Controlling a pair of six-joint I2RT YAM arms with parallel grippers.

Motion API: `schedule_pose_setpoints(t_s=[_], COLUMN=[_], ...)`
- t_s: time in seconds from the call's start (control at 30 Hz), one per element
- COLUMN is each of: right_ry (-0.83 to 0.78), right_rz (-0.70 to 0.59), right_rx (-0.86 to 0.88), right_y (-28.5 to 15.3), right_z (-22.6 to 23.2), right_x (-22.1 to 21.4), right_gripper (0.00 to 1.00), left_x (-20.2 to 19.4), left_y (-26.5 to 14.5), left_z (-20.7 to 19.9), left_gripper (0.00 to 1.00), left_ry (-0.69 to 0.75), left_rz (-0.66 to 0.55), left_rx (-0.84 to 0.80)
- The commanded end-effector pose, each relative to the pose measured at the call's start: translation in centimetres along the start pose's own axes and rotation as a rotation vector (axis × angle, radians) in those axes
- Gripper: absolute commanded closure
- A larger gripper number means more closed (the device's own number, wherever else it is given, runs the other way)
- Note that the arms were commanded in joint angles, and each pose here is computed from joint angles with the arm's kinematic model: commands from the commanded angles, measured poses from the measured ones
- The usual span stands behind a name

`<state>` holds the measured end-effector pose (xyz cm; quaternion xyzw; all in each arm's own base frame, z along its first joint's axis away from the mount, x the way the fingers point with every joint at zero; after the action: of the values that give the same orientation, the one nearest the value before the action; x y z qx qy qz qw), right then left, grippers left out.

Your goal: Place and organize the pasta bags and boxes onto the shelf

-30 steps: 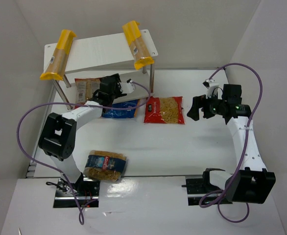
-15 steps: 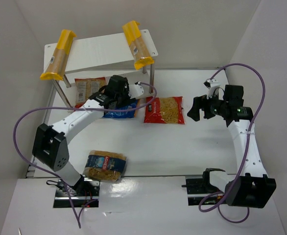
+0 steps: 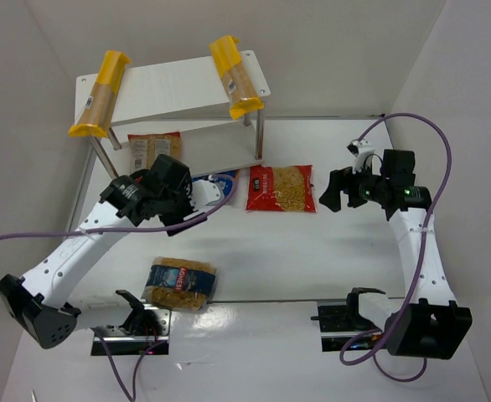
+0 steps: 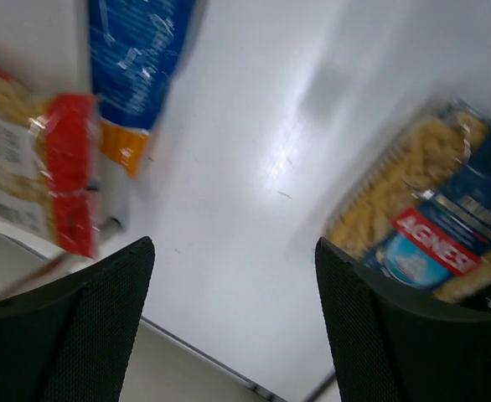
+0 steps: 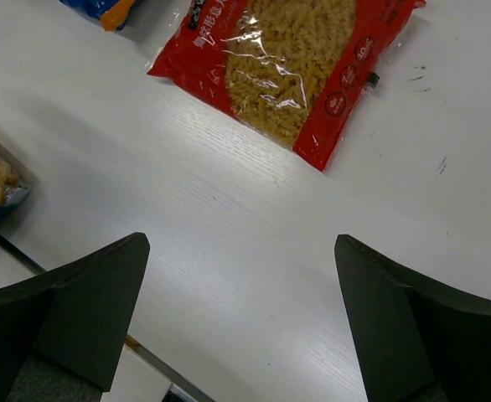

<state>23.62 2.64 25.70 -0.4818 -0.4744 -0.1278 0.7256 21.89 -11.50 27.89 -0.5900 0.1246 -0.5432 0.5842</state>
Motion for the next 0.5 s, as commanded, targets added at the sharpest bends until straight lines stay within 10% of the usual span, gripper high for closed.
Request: schedule_pose_setpoints(t_s=[0.0,0.47], right_ry=[-0.015,0.06], right_rz=[-0.019,0.078], right_rx=[-0.028,-0.083], right_y=[-0.2,1.2], right_z=[-0.2,-1.9], right_x=[-0.1,-0.9], right_gripper=[0.0,0.0], left_x=[-3.2,-9.0], left_y=[-1.6,-3.7], left_z=[-1.6,1.2], left_gripper=[0.16,0.07], left_ry=[-0.126,-0.709], left_rz=[0.078,-0.039], left_rx=[-0.058,0.148])
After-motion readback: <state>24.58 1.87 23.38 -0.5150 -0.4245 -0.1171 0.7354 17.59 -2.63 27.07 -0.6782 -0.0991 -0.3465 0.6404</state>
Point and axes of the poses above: each gripper's point midway between its finger pads, its own y axis out along the fingers, its own z axis along the line the jaws close on, x = y × z, the point moved 7 cm from there along -y, back along the fingers, and after that the axes turned 10 degrees about -y, right-handed, at the moved point
